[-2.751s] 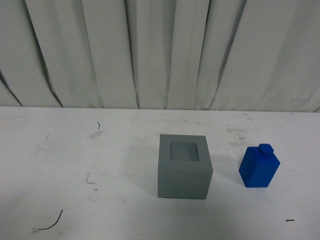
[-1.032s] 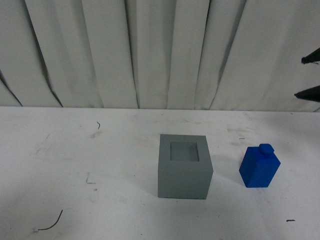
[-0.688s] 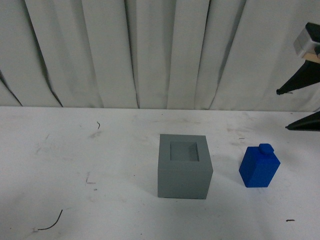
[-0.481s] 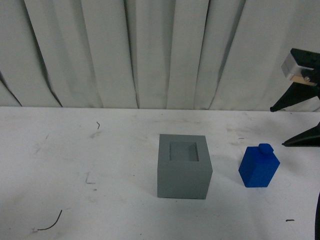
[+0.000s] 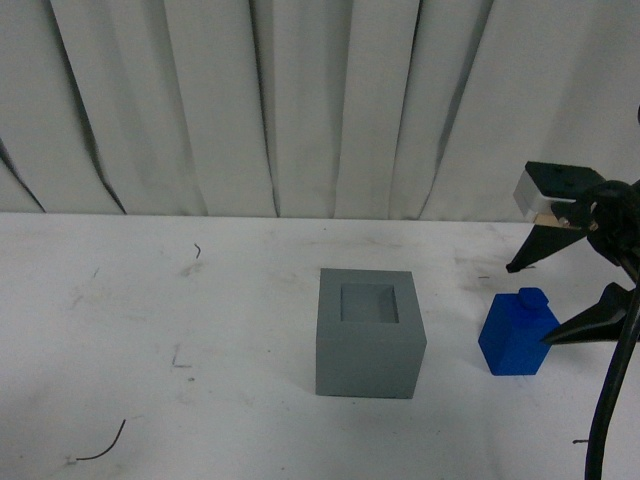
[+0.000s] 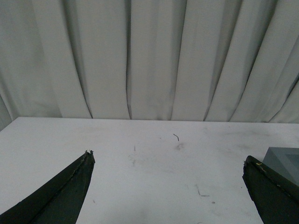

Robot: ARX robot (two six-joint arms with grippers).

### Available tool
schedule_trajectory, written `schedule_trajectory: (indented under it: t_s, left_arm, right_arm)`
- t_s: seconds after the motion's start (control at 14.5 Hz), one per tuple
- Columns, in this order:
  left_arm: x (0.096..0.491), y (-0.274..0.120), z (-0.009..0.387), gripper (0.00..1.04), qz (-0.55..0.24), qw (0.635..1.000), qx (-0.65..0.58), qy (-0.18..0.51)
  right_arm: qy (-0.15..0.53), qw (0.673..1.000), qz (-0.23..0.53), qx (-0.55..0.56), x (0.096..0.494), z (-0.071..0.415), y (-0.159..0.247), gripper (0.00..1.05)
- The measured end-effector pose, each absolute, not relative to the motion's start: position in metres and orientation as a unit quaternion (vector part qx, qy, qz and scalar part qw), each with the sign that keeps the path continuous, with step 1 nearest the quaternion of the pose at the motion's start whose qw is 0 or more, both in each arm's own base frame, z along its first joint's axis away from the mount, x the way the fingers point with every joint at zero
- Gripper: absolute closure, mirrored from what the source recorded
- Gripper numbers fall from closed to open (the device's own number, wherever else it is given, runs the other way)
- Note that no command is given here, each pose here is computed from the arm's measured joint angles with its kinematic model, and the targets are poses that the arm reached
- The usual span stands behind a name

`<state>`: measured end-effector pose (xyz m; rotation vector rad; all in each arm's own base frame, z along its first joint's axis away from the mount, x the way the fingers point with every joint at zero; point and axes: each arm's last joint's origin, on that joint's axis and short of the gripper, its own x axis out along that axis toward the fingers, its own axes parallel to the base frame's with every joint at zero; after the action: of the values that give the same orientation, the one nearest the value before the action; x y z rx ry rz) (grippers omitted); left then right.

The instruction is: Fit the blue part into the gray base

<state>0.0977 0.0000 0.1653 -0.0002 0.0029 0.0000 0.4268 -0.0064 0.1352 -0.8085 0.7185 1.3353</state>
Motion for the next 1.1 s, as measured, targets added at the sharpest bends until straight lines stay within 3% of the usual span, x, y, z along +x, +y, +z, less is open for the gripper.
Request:
schedule_trajectory:
  t_s: [0.34,1.03,1.1]
  left_arm:
    - [0.098,0.000,0.165,0.07,0.000,1.000,0.000,0.001]
    - [0.098,0.000,0.165,0.07,0.000,1.000,0.000,0.001]
    - [0.098,0.000,0.165,0.07,0.000,1.000,0.000,0.001]
  right_arm:
    - [0.335,0.629,0.592,-0.377,0.433,0.108,-0.009,0.06]
    - [0.321,0.623,0.599,-0.388,0.439,0.097,-0.003,0.06]
    - [0.321,0.623,0.599,-0.387,0.438,0.096,-0.002,0.15]
